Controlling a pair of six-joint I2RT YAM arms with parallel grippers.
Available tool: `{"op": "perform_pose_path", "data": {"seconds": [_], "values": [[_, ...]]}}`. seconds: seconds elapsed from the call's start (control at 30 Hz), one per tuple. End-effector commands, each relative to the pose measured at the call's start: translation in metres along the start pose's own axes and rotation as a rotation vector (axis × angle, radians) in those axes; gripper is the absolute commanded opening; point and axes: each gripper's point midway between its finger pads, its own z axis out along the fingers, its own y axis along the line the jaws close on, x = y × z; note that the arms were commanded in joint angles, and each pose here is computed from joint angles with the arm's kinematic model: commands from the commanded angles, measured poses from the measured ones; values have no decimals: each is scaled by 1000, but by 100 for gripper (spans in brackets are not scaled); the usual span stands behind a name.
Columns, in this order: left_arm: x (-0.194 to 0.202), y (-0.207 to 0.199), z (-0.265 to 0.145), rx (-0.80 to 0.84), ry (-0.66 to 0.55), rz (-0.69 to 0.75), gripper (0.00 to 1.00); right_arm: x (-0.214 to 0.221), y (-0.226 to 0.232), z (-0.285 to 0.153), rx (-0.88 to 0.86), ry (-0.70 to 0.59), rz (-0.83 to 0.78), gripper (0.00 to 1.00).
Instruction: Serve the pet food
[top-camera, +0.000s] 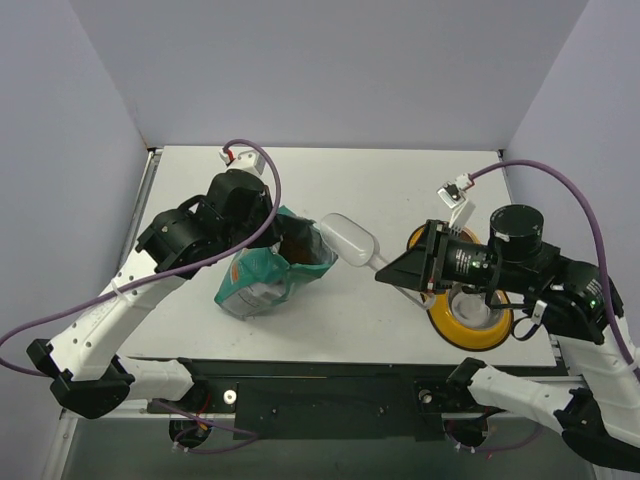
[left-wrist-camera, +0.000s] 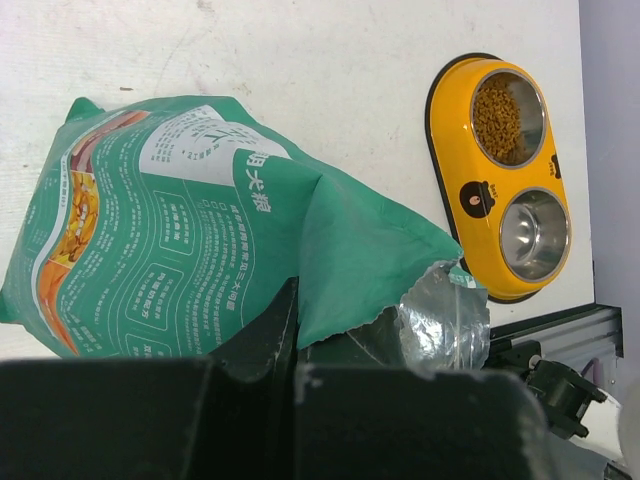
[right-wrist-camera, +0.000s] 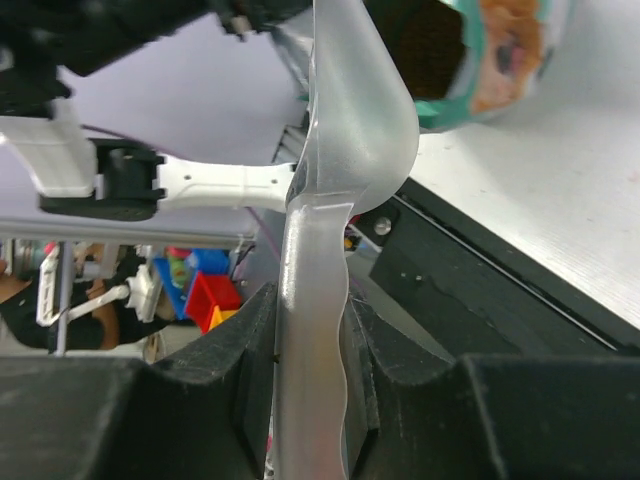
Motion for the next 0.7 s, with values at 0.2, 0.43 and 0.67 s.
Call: {"op": "perform_pose_path", "data": {"seconds": [0.2,0.43,0.67], "values": [[-27,-36,-14,146,-75,-120,0,5,16,64,25,190,51,0],[-26,-51,-13,173,-80,-156,0,16,-28,88,230,269,53,0],[-2,-89,4,213,-6,-122,0,15,-54,106,375,338,6,0]]}}
